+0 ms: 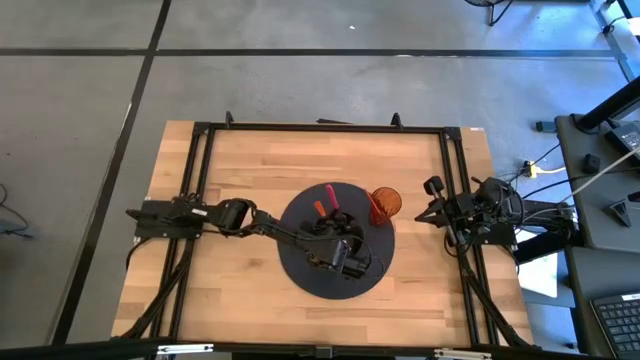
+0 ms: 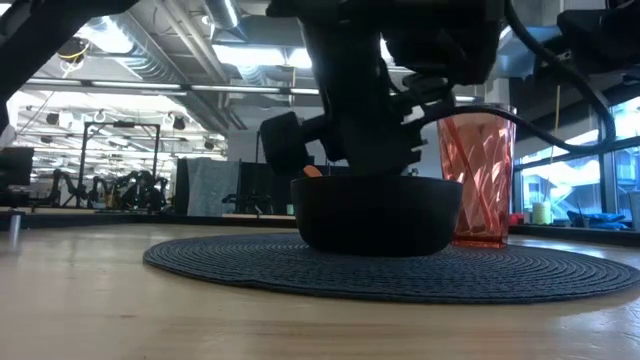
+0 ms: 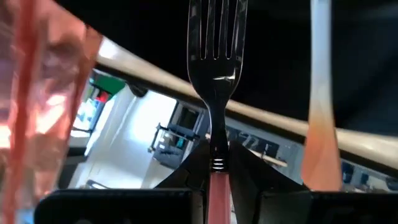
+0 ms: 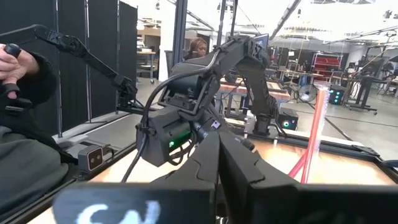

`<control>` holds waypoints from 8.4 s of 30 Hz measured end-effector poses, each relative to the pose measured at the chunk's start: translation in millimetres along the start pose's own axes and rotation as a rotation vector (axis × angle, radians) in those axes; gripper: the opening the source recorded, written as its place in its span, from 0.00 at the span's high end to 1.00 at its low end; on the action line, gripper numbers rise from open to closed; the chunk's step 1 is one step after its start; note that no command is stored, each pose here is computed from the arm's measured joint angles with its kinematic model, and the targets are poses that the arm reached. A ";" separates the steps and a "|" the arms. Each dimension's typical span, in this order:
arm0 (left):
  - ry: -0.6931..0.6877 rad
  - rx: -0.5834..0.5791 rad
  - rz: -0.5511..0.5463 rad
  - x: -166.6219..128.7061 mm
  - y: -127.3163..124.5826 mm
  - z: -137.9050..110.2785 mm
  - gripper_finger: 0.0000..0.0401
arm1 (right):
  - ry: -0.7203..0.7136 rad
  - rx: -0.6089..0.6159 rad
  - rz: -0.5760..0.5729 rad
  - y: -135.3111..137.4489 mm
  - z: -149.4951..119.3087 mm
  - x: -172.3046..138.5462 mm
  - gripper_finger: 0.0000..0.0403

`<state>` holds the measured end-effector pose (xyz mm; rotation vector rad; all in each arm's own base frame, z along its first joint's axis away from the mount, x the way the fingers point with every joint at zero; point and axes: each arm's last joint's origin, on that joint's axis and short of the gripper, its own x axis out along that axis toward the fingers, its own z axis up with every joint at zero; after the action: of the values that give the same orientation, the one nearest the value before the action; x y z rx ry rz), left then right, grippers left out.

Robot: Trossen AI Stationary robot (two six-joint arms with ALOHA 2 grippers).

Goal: Pick & Place Utensil
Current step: Put the pink fork into the black bowl on the black mat, then return to Home Position

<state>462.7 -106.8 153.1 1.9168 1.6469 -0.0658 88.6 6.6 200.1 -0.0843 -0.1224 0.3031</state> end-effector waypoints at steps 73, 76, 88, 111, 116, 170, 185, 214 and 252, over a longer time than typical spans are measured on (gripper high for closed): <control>-1.131 -1.819 0.157 -11.0 -147.8 -245.0 1.00 | -0.104 -0.280 -0.144 -6.5 12.6 -2.0 1.00; -1.275 -1.786 0.076 -1.9 -164.0 -243.8 1.00 | -0.079 -0.274 -0.175 -9.6 10.8 -2.8 1.00; -1.686 -1.700 0.251 -16.5 -254.6 -228.2 1.00 | -0.032 -0.172 -0.133 -13.9 4.9 -4.9 1.00; -1.798 -1.747 0.180 -10.1 -319.3 -198.3 1.00 | -0.039 -0.028 -0.129 -13.8 4.7 -4.9 0.99; -1.786 -1.748 0.039 -8.9 -325.1 -191.2 1.00 | -0.043 0.014 -0.129 -14.4 -4.1 -3.3 1.00; -1.690 -1.779 0.049 0.7 -330.4 -177.0 1.00 | 0.063 0.059 -0.185 -18.0 -30.6 -1.7 0.88; -1.690 -1.779 0.049 0.7 -330.4 -177.0 1.00 | 0.063 0.059 -0.184 -18.0 -30.6 -1.7 0.88; -1.691 -1.779 0.050 0.7 -330.4 -177.0 1.00 | 0.063 0.060 -0.184 -18.0 -30.6 -1.6 0.89; -1.690 -1.779 0.050 0.7 -330.4 -177.0 1.00 | 0.064 0.062 -0.184 -18.0 -30.7 -1.6 0.89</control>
<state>101.2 -8.1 163.2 0.0664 0.0330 -0.0950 96.4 -13.0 171.4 -0.0205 -0.0570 0.1204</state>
